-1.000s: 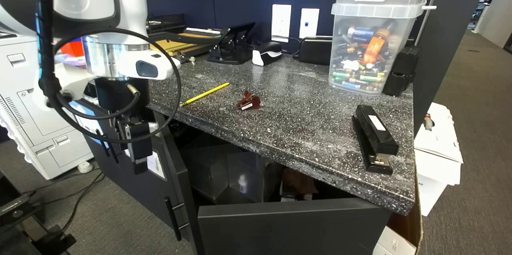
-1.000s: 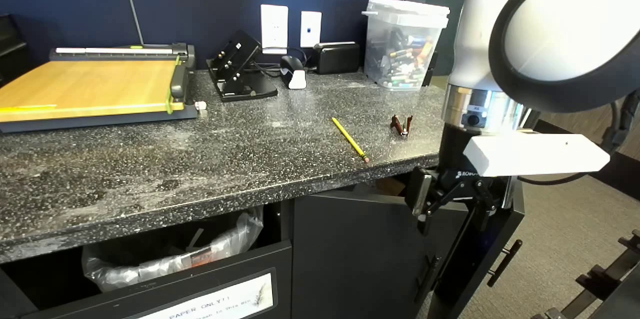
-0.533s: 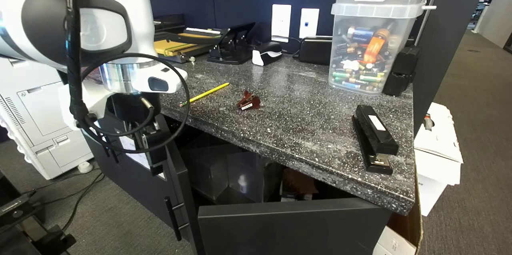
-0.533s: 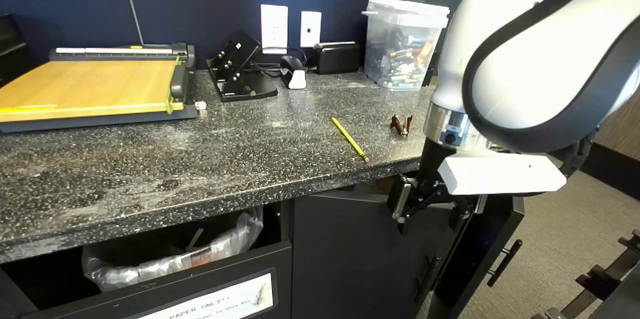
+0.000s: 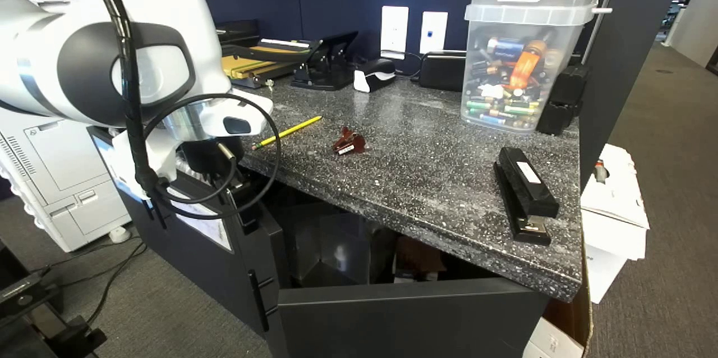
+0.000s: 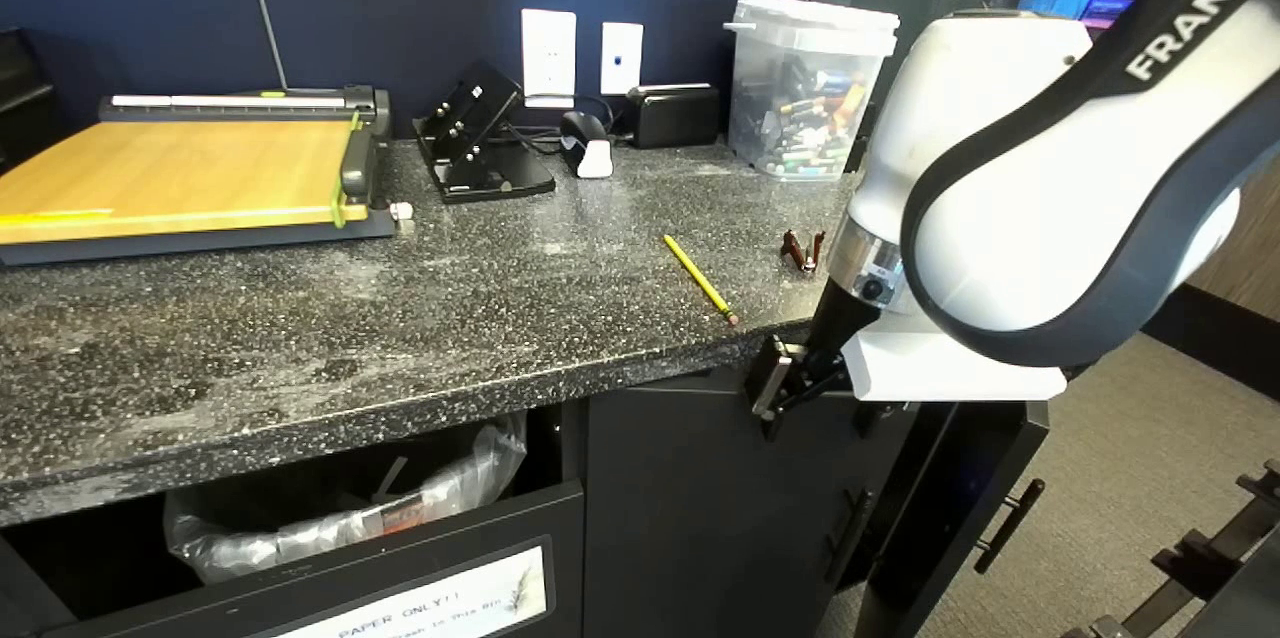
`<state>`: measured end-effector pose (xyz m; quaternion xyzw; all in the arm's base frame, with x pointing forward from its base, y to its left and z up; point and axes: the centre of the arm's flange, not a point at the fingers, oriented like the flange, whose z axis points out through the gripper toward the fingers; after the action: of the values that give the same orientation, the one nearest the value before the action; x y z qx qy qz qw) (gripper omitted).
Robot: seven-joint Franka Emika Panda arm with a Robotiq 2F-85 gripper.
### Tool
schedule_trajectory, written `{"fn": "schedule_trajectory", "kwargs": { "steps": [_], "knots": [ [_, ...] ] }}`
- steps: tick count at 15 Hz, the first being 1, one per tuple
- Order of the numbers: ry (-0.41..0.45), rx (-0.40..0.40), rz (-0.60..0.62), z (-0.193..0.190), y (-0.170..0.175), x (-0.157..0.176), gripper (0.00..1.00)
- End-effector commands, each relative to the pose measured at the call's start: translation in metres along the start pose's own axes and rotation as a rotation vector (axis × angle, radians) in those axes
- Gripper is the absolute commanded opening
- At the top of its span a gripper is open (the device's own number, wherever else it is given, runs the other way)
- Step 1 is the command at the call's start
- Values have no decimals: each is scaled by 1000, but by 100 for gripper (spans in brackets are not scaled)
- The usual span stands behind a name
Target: Close the bottom drawer door on the left
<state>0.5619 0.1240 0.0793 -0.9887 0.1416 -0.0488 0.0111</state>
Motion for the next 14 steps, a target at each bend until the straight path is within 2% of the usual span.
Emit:
{"fn": "schedule_trajectory", "kwargs": {
  "steps": [1,5,8,9,10,12,14],
  "knots": [
    [129,32,2,6,-9,4,100],
    [297,79,-18,4,-14,2,100],
    [375,105,-17,2,-17,-1,100],
    [371,100,-20,2,-17,-4,100],
    [330,79,-28,-2,-14,-10,100],
    [212,-30,-21,-17,-5,-23,100],
    [142,-114,-3,-29,10,-31,100]
  ]
}}
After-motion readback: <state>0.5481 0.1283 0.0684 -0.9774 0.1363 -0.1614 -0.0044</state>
